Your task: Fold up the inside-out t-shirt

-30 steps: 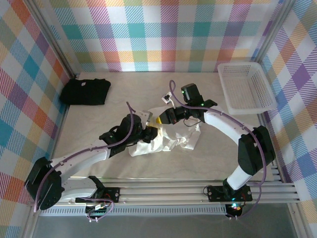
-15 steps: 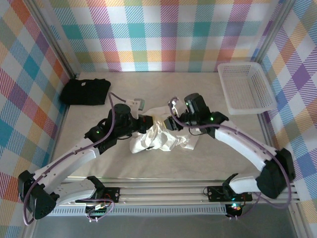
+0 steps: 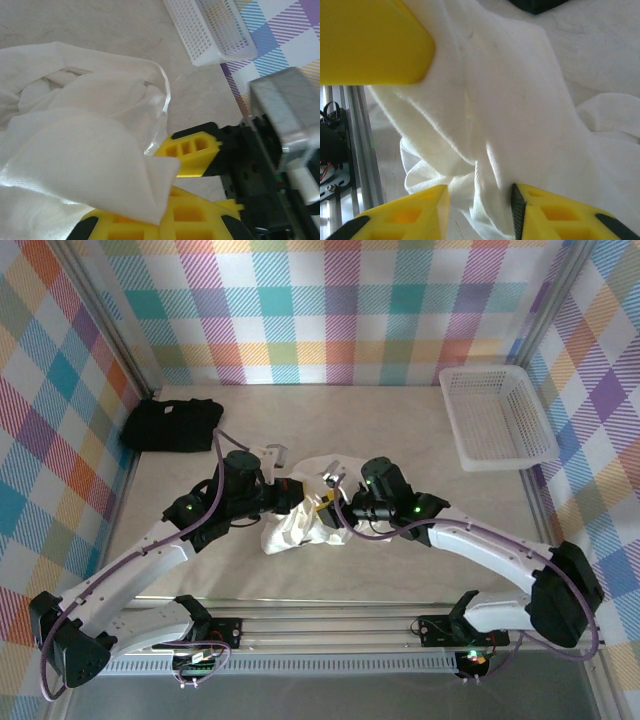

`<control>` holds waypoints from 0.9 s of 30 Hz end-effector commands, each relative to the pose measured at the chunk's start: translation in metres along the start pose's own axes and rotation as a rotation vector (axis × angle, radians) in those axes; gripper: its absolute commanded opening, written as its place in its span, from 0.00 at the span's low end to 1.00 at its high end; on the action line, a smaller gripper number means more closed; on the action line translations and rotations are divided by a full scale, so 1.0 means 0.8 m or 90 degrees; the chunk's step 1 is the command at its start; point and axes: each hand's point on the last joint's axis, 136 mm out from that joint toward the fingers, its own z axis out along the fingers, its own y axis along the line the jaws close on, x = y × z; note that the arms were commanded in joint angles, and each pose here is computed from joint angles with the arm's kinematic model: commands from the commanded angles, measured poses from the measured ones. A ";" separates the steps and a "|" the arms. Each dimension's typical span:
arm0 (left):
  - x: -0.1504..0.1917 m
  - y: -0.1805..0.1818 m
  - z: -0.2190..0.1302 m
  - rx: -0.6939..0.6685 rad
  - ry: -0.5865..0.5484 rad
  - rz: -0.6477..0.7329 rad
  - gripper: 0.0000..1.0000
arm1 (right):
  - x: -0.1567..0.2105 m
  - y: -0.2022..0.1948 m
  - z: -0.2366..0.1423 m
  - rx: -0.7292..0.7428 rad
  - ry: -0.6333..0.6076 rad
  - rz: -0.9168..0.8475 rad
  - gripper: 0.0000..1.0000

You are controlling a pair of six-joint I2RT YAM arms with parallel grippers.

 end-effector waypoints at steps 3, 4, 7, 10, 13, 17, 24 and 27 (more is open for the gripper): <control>-0.014 -0.004 -0.014 0.001 -0.027 -0.007 0.00 | -0.018 -0.010 0.007 0.031 -0.025 0.000 0.13; -0.017 -0.002 -0.016 -0.005 -0.034 -0.007 0.00 | -0.013 -0.015 0.004 0.050 -0.016 0.001 0.09; -0.030 0.009 -0.027 -0.028 -0.067 -0.015 0.00 | 0.006 -0.022 -0.012 0.086 -0.005 -0.004 0.04; -0.045 0.019 -0.037 -0.021 -0.097 -0.046 0.00 | 0.023 -0.021 -0.027 0.092 0.001 -0.003 0.04; -0.058 0.020 -0.045 0.013 -0.106 -0.075 0.00 | 0.034 -0.021 -0.038 0.103 -0.006 0.004 0.05; -0.066 0.019 -0.050 0.050 -0.105 -0.096 0.00 | 0.041 -0.013 -0.040 0.079 -0.010 0.000 0.09; -0.058 0.012 -0.047 0.072 -0.080 -0.079 0.00 | 0.023 0.017 -0.046 0.003 -0.037 -0.070 0.26; -0.057 0.013 -0.046 0.071 -0.077 -0.079 0.00 | 0.008 0.032 -0.049 -0.025 -0.058 -0.098 0.32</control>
